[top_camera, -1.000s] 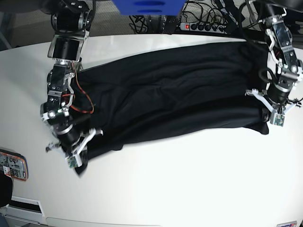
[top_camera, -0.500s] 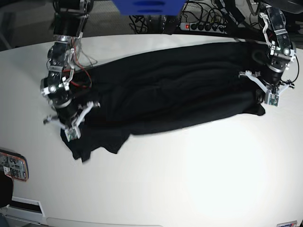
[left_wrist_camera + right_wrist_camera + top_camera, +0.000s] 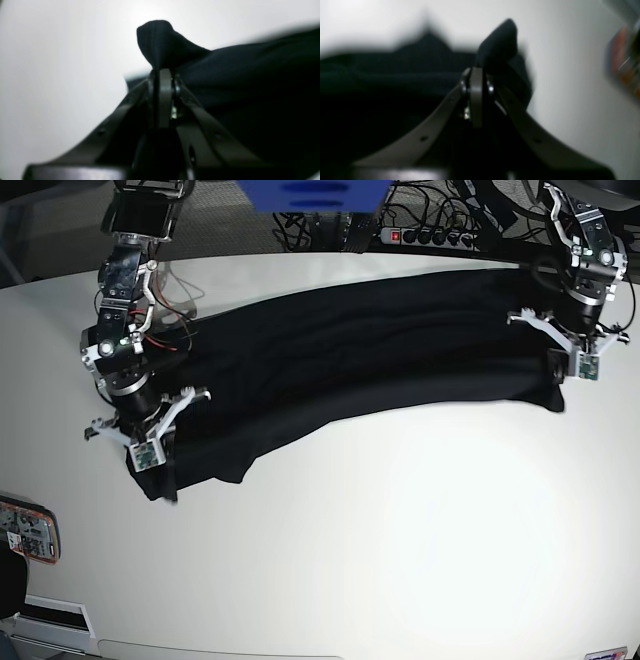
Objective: Fold the T-shirt properly
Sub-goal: 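Lay the folded hem onto the collar edge with both grippers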
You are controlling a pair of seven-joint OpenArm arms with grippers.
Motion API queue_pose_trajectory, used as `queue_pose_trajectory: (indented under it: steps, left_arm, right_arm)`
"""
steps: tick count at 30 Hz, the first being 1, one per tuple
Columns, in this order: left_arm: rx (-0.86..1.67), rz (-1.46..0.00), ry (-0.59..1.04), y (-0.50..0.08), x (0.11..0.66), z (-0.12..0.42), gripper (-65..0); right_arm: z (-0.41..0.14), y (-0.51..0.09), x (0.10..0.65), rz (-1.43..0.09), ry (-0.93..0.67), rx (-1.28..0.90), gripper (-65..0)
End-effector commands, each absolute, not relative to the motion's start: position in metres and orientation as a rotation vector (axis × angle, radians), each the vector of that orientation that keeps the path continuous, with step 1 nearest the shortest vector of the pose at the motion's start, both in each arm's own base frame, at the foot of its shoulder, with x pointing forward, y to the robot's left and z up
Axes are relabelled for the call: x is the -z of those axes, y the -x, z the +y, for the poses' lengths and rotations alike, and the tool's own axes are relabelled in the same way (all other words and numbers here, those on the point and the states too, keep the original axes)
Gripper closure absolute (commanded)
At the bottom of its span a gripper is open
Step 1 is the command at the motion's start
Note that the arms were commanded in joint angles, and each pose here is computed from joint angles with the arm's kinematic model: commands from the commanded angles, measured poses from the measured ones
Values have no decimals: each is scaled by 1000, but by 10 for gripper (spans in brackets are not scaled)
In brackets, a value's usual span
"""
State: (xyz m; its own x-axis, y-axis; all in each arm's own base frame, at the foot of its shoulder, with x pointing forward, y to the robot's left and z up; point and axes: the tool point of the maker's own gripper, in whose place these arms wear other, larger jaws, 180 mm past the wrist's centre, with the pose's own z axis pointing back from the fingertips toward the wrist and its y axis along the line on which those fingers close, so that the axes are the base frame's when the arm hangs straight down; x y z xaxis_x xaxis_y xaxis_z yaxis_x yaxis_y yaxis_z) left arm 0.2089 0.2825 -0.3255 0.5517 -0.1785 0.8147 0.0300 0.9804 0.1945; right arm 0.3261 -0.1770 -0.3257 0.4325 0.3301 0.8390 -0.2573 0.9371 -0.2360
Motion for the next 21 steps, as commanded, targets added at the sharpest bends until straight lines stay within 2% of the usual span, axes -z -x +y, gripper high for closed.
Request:
queue_pose_trajectory:
  steps: [1, 9, 21]
  left_arm:
    - [111, -986, -188, -206, 320, 289, 0]
    - [114, -993, -199, -204, 315, 290, 0]
    - [125, -893, -195, -170, 333, 290, 0]
  right_arm:
    - [-184, -322, 328, -1052, 101, -347, 0]
    - [-192, -309, 332, -1036, 133, -294, 0]
    - [-187, -273, 363, -940, 103, -268, 0]
